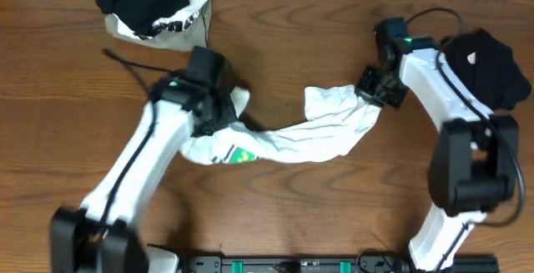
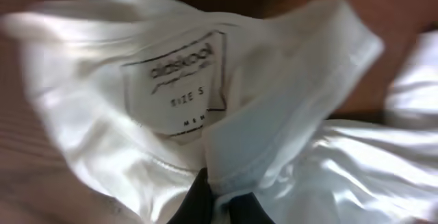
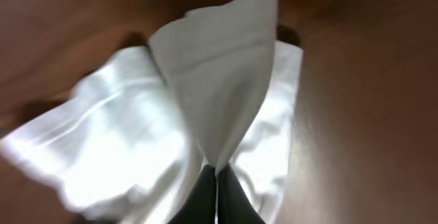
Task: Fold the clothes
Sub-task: 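Stretch the T-shirt between both grippers, pulling apart left and right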
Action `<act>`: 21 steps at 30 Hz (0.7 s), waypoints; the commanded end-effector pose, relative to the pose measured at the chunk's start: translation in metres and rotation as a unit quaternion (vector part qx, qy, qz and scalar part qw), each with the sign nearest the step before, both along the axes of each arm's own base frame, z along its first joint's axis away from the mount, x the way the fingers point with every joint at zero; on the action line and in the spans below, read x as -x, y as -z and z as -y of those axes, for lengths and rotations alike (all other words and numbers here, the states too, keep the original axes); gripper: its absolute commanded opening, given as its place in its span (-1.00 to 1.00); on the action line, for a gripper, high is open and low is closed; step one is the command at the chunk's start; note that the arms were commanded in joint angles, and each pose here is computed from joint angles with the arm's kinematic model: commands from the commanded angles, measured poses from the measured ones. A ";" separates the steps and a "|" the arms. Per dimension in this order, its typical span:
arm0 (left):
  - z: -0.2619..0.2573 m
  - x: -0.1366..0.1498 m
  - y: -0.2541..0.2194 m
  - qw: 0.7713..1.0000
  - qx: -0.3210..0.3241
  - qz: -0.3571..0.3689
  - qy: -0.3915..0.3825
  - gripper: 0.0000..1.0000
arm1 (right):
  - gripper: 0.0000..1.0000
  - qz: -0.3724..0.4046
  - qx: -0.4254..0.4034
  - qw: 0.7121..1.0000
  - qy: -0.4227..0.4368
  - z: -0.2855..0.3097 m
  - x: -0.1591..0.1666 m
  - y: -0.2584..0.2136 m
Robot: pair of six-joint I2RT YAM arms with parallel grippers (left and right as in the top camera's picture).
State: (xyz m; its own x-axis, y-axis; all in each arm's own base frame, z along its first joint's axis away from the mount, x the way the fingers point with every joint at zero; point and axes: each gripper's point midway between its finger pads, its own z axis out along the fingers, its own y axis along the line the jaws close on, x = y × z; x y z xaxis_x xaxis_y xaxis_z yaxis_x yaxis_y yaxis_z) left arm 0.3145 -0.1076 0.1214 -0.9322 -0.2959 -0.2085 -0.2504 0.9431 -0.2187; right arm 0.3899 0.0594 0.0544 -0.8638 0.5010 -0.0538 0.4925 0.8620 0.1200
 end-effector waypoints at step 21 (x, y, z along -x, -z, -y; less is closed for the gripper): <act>-0.053 0.069 -0.142 0.977 -0.035 0.210 -0.009 -0.88 | -0.97 0.240 0.085 0.960 0.118 0.082 0.083 -0.219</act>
State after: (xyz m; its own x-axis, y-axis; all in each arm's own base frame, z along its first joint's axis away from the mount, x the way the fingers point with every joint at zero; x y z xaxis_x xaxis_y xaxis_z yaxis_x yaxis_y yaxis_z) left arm 0.2452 -0.0701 0.2515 -0.7943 -0.2893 -0.5343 -0.1467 0.9447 -0.2934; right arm 0.3196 0.0065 0.2526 -0.6888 0.5799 -0.4350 0.5173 0.8136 0.2655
